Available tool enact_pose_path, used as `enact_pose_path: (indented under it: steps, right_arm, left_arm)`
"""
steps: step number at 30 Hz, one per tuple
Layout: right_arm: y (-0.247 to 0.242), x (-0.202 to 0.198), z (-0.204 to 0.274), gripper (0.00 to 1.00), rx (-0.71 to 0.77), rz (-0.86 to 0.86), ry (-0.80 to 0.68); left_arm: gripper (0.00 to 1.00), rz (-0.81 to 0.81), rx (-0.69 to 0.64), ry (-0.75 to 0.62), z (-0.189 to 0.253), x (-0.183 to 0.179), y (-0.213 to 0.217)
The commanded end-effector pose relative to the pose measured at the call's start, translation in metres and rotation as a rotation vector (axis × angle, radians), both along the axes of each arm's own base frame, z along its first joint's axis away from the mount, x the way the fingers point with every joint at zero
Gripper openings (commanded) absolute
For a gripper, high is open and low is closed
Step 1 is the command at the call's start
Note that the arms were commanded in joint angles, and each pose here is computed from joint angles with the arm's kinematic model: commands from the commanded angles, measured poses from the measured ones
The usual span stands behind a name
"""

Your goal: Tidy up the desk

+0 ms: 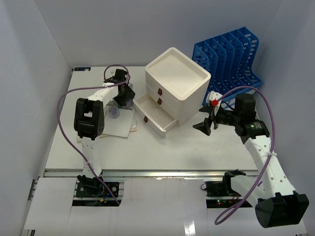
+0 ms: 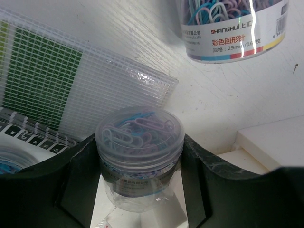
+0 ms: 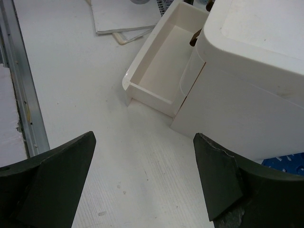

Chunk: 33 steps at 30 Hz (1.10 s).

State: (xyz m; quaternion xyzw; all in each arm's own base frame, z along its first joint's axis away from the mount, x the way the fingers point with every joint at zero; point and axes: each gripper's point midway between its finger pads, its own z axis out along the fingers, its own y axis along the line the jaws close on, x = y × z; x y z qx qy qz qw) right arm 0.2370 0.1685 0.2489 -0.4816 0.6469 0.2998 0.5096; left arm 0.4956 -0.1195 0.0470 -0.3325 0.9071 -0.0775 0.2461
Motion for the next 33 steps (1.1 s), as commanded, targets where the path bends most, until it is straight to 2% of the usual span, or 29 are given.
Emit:
enact_pose_path:
  steps: [1,2,6,13,18,23,27,29,33]
  right_arm:
    - [0.000,-0.003,0.006,0.90,0.028,0.033,-0.055]
    - [-0.001,-0.004,0.006,0.90,0.034,0.038,-0.054]
    - [-0.005,-0.005,0.007,0.90,0.045,0.036,-0.062]
    - [-0.008,-0.003,0.003,0.90,0.058,0.030,-0.052]
    - [-0.010,-0.001,-0.001,0.90,0.060,0.025,-0.040]
    - [-0.011,0.002,-0.004,0.90,0.056,0.017,-0.032]
    - [-0.012,0.003,-0.005,0.90,0.054,0.014,-0.031]
    - [-0.012,0.004,-0.006,0.90,0.052,0.011,-0.030]
    - [-0.013,0.004,-0.007,0.90,0.052,0.009,-0.027]
  left_arm:
    - [0.24,-0.066,0.046,-0.201,0.085,0.005,0.003]
    - [0.20,-0.105,0.049,-0.243,0.097,0.005,-0.002]
    - [0.17,-0.254,0.085,-0.378,0.132,-0.016,-0.009]
    - [0.17,-0.665,-0.036,-0.629,0.172,-0.056,-0.063]
    - [0.21,-1.008,-0.111,-0.720,0.171,-0.091,-0.114]
    - [0.22,-1.235,-0.115,-0.866,0.165,-0.117,-0.146]
    - [0.23,-1.386,-0.112,-0.993,0.156,-0.144,-0.159]
    - [0.24,-1.472,-0.093,-1.132,0.164,-0.159,-0.171]
    - [0.25,-1.535,-0.082,-1.239,0.159,-0.173,-0.179]
